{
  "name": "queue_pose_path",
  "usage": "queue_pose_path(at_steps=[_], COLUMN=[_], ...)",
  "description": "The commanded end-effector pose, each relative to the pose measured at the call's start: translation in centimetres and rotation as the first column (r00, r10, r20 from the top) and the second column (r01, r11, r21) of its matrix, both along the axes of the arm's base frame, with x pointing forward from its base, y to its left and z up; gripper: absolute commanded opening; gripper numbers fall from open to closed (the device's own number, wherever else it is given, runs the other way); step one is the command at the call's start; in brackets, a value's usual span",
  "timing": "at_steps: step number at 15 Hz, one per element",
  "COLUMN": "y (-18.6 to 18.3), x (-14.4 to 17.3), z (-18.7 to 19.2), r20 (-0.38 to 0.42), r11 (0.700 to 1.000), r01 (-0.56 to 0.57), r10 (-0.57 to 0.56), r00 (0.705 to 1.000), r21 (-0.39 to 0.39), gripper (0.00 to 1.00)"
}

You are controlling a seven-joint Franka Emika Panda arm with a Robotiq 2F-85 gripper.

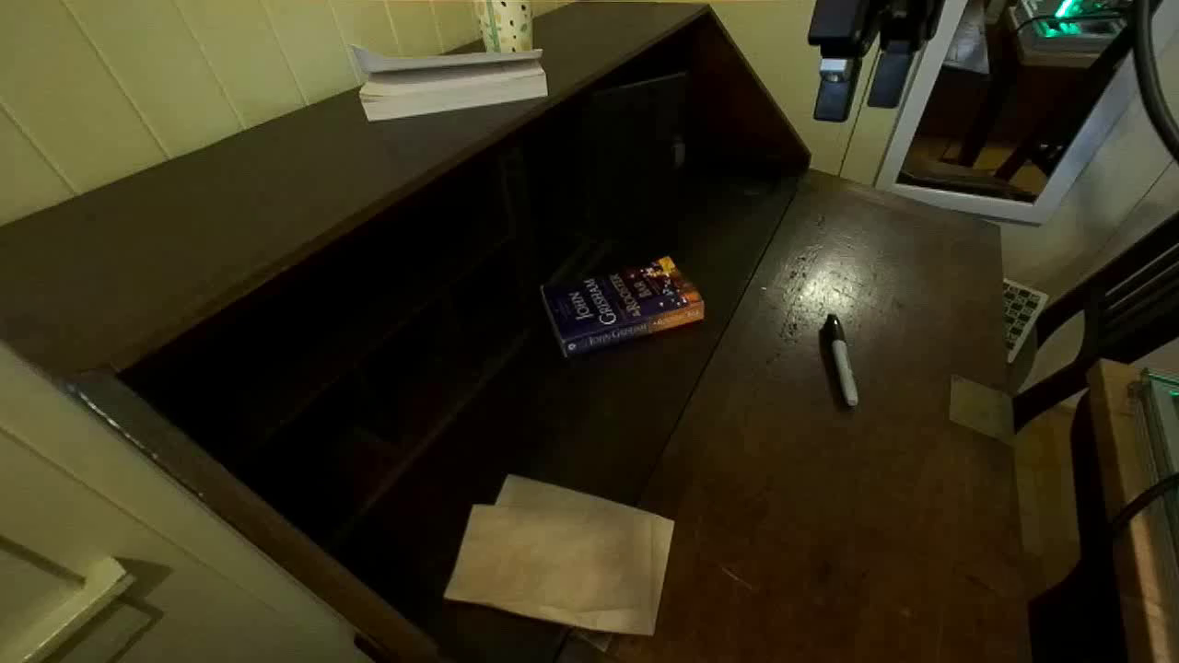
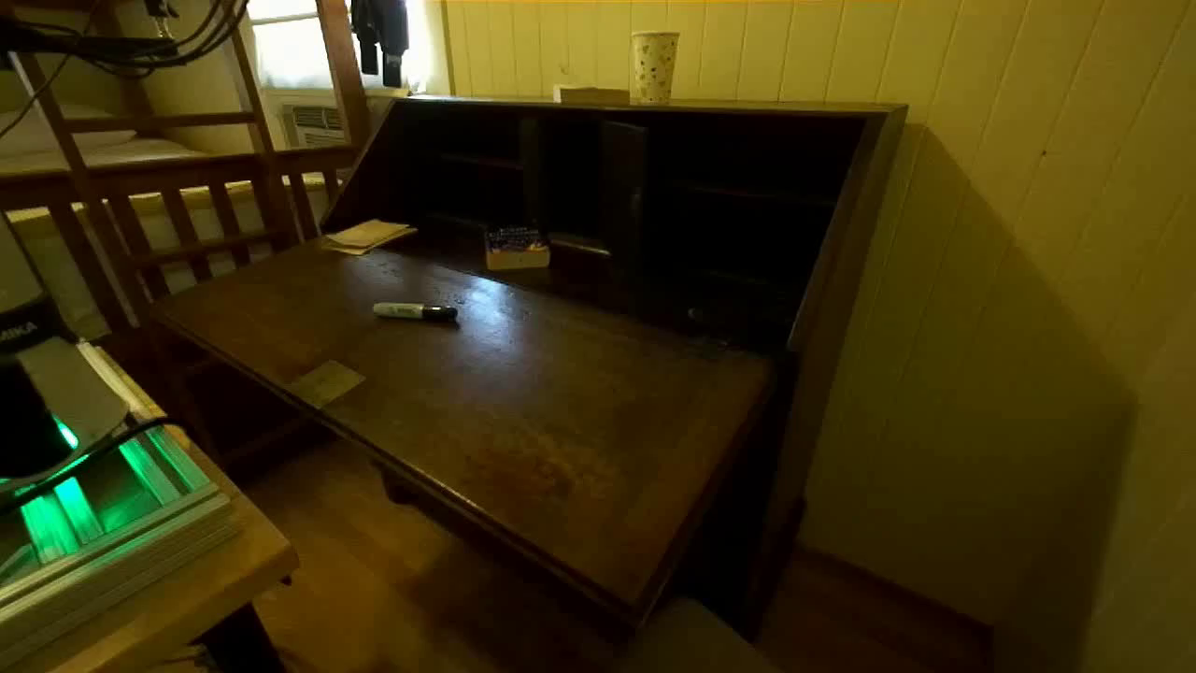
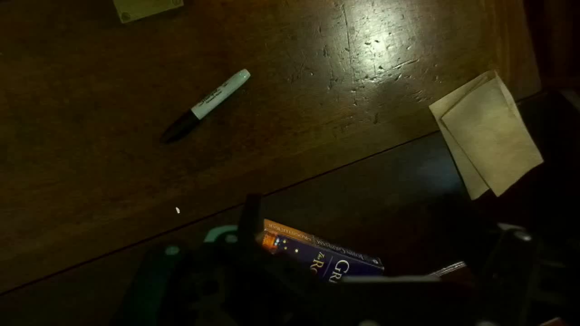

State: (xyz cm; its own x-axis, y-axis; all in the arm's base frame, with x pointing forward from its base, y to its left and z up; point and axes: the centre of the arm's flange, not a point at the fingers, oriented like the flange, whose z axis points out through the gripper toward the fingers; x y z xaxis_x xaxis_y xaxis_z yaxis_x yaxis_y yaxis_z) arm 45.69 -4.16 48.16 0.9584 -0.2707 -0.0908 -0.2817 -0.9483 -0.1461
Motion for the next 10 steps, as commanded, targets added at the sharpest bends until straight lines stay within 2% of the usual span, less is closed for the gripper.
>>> queue_pose_path(at_steps=[1, 6, 8, 10], y=[0.0, 0.0, -2.2, -5.0], x=[0.0, 0.0, 0.1, 0.8], z=[0.0, 0.0, 0.8, 2.4], r20=[0.000, 0.000, 0.060, 0.144], r11=[1.000, 1.000, 0.989, 0.976], r01=[0.000, 0.000, 0.145, 0.209], r10=[0.000, 0.000, -0.143, -0.199], r00=[1.000, 1.000, 0.988, 0.969], r21=[0.000, 0.000, -0.041, -0.057], gripper=[1.00, 1.00, 1.00, 1.00])
